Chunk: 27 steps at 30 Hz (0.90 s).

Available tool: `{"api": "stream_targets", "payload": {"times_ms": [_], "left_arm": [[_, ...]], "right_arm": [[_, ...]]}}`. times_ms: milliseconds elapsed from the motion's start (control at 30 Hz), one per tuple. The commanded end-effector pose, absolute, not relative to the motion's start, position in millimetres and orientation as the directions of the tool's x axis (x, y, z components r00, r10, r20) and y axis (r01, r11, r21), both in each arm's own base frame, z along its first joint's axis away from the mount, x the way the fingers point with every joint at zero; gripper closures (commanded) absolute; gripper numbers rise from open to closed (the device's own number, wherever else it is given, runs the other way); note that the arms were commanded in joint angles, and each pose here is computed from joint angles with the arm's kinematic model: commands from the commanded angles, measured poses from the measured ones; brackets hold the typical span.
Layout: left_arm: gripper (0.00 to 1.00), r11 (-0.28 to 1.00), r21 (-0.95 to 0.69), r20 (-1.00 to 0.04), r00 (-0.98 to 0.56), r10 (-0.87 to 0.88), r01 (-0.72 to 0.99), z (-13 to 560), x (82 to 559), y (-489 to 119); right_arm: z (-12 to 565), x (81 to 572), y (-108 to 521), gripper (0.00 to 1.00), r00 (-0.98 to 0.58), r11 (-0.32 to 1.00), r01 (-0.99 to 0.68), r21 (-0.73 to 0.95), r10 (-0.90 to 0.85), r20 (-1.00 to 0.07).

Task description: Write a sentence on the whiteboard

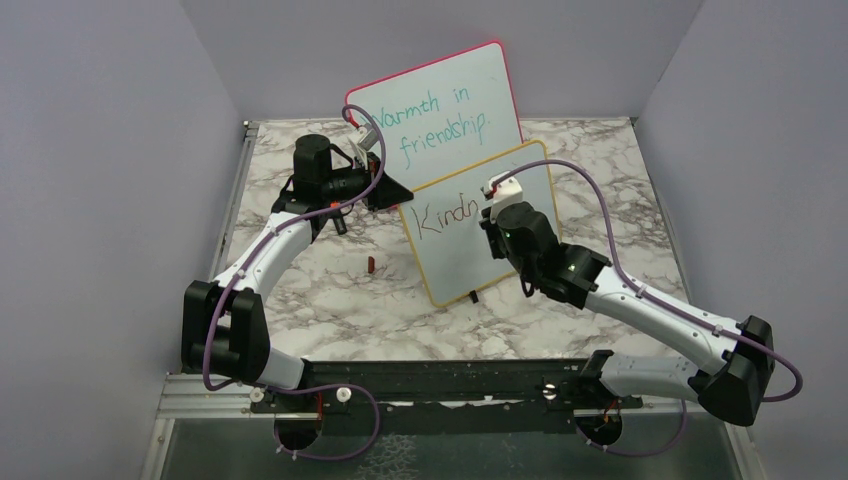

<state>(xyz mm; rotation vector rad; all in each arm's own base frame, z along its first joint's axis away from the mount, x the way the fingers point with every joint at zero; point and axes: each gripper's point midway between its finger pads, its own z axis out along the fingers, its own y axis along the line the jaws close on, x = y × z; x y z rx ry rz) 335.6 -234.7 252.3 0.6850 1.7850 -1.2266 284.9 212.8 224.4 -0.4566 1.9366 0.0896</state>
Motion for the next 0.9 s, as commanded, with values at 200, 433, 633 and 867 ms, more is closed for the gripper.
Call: {"api": "stream_targets", "payload": {"times_ms": [200,433,633,867], "left_arm": [[1.0,0.348,-0.505,-0.836,-0.547,0.029,0.79,232.2,325.0,-242.6],[1.0,0.348,-0.505,-0.836,-0.547,0.03,0.79,232.2,324.6,-242.5],[1.0,0.346,-0.504,-0.837,-0.546,0.03,0.791,233.0,324.3,-242.6],[1.0,0.345,-0.505,-0.837,-0.547,0.03,0.791,232.6,324.2,-242.7]], "right_arm": [[213.3,276.4,206.4,0.99,-0.377,0.917,-0.37,-0.149,-0.295,-0.878],[236.2,282.4,199.1,0.99,-0.306,0.938,-0.319,-0.137,-0.239,-0.922],[242.0,288.9,201.3,0.99,-0.281,0.945,-0.307,-0.118,-0.208,-0.937],[241.7,294.6,204.9,0.99,-0.275,0.942,-0.316,-0.112,-0.203,-0.94]]}}
